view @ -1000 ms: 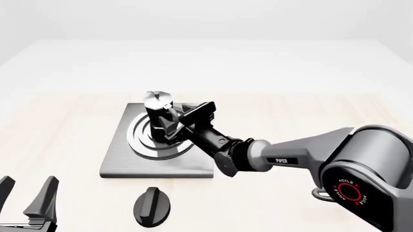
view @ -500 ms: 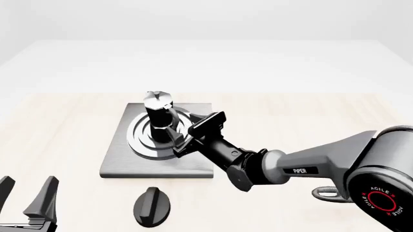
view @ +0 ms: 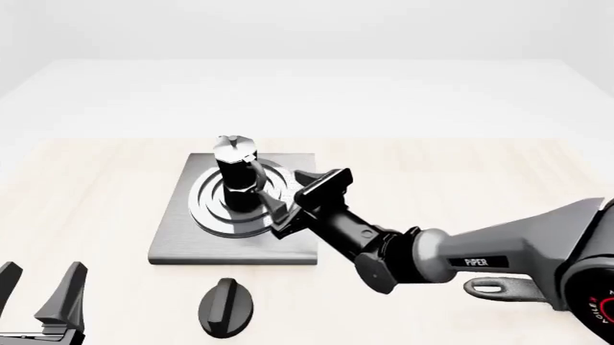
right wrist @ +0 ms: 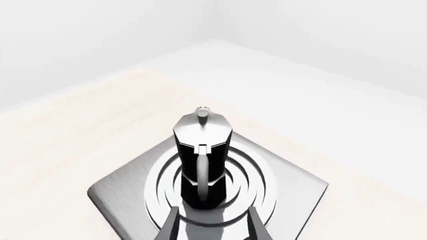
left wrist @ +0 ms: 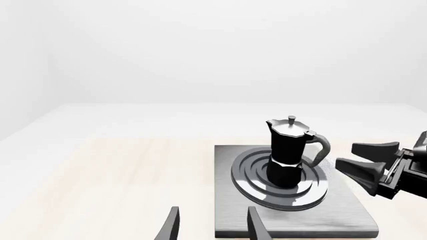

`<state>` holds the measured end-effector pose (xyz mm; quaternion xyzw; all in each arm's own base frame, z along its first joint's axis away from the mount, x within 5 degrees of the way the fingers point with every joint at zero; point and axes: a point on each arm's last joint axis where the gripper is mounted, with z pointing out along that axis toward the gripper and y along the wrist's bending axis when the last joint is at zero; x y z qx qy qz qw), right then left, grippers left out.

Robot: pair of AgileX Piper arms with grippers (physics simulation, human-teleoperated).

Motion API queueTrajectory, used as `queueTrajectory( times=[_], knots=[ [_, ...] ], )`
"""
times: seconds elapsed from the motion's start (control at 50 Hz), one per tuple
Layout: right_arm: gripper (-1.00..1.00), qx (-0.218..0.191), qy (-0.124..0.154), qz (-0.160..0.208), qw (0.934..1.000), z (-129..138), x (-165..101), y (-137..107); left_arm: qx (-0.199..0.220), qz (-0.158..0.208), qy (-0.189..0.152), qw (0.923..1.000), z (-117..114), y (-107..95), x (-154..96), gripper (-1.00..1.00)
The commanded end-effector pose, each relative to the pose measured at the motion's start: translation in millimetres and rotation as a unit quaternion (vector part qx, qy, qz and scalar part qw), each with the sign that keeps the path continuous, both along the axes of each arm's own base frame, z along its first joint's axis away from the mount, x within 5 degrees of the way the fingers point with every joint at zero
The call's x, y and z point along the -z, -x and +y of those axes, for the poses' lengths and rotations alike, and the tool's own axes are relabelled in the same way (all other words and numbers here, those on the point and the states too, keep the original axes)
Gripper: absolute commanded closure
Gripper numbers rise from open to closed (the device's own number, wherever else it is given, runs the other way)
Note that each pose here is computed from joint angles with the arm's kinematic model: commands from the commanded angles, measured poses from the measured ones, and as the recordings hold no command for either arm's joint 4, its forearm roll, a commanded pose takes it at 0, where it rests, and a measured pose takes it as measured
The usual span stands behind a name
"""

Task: Put the moka pot on the stove.

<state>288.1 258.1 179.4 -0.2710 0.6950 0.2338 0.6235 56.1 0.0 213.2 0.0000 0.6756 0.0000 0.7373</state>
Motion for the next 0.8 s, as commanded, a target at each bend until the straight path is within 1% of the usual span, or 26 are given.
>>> queueTrajectory(
  times=[0.02, 0.36, 0.8],
  knots=[
    [-1.00, 0.005, -0.001, -0.003, 1.0000, -11, -5, 7, 0.000, 0.000, 0.000, 1.0000, 0, 0, 0, -1.00],
    [-1.00, 0.012, 0.000, -0.006, 0.9999, -26, -10, 15, 0.000, 0.000, 0.000, 1.0000, 0, 0, 0, -1.00],
    [-1.00, 0.021, 0.000, -0.003, 0.9998, -43, -10, 26, 0.000, 0.000, 0.000, 1.0000, 0, 0, 0, -1.00]
  ],
)
